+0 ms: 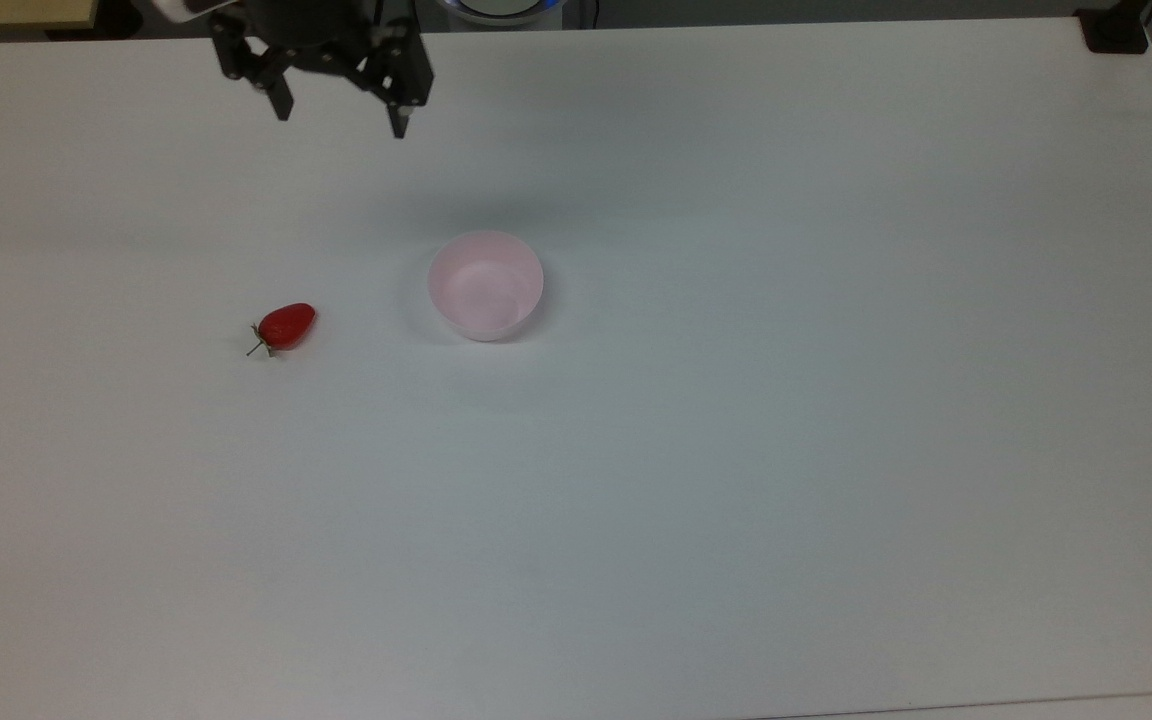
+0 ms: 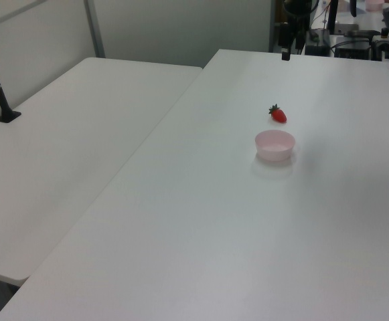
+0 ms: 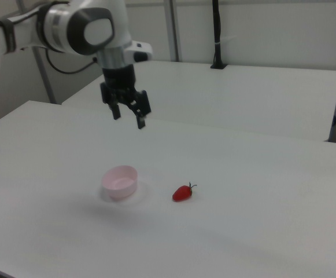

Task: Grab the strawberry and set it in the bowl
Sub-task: 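Move the open gripper over the red strawberry and lower it, then close the gripper around the red strawberry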

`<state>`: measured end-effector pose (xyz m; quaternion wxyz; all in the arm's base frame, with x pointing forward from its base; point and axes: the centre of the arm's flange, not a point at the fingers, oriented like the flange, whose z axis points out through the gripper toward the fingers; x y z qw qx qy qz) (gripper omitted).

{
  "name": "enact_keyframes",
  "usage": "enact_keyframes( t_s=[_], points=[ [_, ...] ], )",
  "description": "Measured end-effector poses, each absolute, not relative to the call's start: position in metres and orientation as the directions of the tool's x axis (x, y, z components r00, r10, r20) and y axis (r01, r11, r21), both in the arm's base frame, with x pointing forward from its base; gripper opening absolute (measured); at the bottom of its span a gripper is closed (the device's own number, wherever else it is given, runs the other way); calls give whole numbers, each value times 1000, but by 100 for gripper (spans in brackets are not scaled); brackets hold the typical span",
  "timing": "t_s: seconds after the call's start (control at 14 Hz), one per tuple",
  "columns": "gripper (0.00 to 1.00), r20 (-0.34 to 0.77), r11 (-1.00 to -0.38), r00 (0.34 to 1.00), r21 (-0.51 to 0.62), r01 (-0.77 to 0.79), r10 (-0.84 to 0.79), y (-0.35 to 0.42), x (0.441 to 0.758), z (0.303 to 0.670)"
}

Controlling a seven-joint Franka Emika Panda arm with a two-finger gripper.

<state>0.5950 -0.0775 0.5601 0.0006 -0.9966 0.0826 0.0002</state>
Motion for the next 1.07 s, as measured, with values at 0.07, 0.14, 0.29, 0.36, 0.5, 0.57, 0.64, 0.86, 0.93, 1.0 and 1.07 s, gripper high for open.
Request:
enact_keyframes(
  t_s=[0.07, 0.14, 0.29, 0.36, 0.5, 0.57, 0.64, 0.86, 0.93, 1.0, 1.07],
  points=[
    [100, -9, -984, 984, -1, -180, -180, -88, 597, 552],
    [100, -13, -980, 980, 1, -198, -198, -101, 601, 540],
    [100, -28, -973, 972, 20, -231, -232, -135, 616, 494],
    [100, -41, -971, 971, 39, -236, -238, -147, 621, 471],
    [100, -74, -968, 966, 67, -242, -247, -167, 633, 415],
    [100, -82, -968, 965, 68, -243, -249, -171, 636, 399],
    [95, -83, -967, 964, 67, -246, -251, -173, 639, 389],
    [93, -66, -952, 951, 68, -298, -302, -173, 646, 369],
    [91, -64, -946, 945, 68, -316, -320, -172, 648, 360],
    [91, -62, -942, 941, 68, -329, -333, -171, 650, 352],
    [89, -57, -939, 938, 66, -337, -341, -170, 653, 343]
  ],
)
